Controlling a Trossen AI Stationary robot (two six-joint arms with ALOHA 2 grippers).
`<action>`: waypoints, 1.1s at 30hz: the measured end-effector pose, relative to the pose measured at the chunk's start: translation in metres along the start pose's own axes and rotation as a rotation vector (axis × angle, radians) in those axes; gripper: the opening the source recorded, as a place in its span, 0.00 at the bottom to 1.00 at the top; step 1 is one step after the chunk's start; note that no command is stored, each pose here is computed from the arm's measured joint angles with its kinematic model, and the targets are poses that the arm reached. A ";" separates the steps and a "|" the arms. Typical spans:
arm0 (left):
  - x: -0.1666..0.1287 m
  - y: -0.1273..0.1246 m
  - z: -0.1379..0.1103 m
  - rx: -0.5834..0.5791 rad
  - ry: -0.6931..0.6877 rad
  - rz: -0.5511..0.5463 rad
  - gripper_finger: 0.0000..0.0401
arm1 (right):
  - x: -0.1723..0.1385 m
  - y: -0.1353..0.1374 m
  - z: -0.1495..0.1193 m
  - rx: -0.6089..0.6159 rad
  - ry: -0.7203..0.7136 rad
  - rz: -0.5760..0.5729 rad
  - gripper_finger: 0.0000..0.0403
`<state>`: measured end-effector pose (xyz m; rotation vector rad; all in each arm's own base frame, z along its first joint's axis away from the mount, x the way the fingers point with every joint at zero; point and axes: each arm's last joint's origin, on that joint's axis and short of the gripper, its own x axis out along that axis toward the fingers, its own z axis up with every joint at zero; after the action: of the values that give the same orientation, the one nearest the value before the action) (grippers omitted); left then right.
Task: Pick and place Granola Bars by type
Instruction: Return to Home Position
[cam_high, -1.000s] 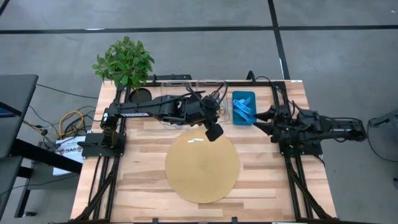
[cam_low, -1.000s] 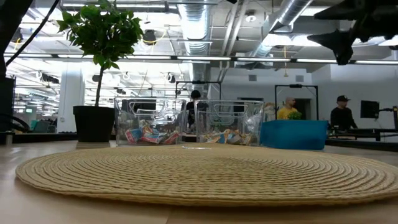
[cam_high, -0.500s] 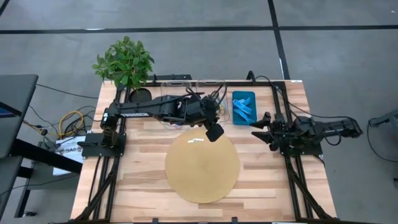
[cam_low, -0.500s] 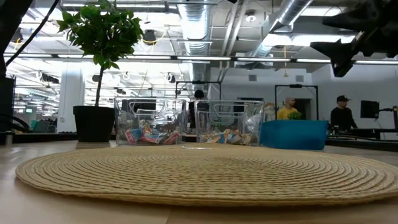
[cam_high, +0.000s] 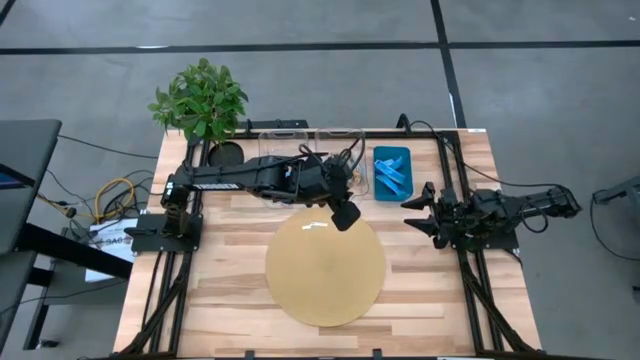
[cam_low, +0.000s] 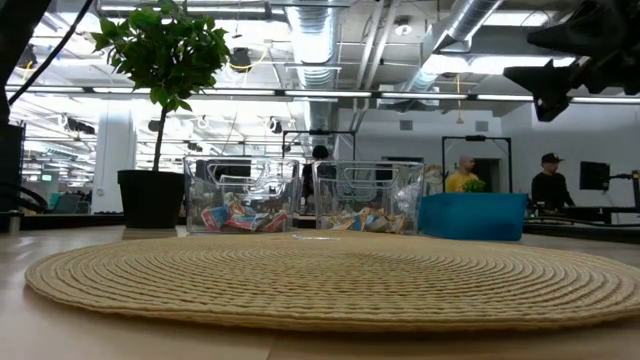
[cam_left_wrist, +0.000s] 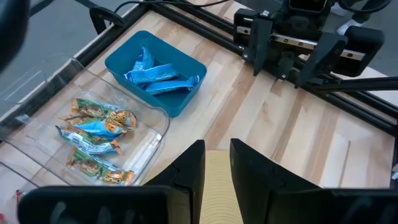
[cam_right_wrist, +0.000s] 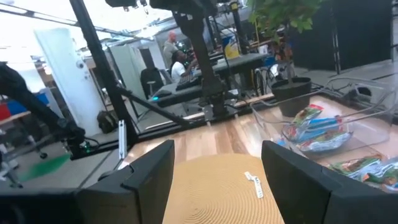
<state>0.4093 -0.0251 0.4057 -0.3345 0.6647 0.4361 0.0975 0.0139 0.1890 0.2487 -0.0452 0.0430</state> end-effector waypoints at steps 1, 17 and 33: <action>0.000 -0.001 0.000 -0.003 0.000 -0.001 0.17 | 0.000 0.000 0.000 -0.005 -0.003 -0.002 0.58; -0.002 -0.006 -0.003 -0.004 0.001 -0.010 0.17 | 0.002 -0.001 -0.008 0.012 -0.087 0.043 0.58; -0.002 -0.007 -0.003 0.070 0.005 -0.025 0.17 | 0.002 -0.006 -0.026 -0.060 0.094 -0.003 0.58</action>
<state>0.4091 -0.0330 0.4058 -0.2770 0.6783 0.3877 0.1012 0.0150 0.1624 0.1862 0.0474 0.0506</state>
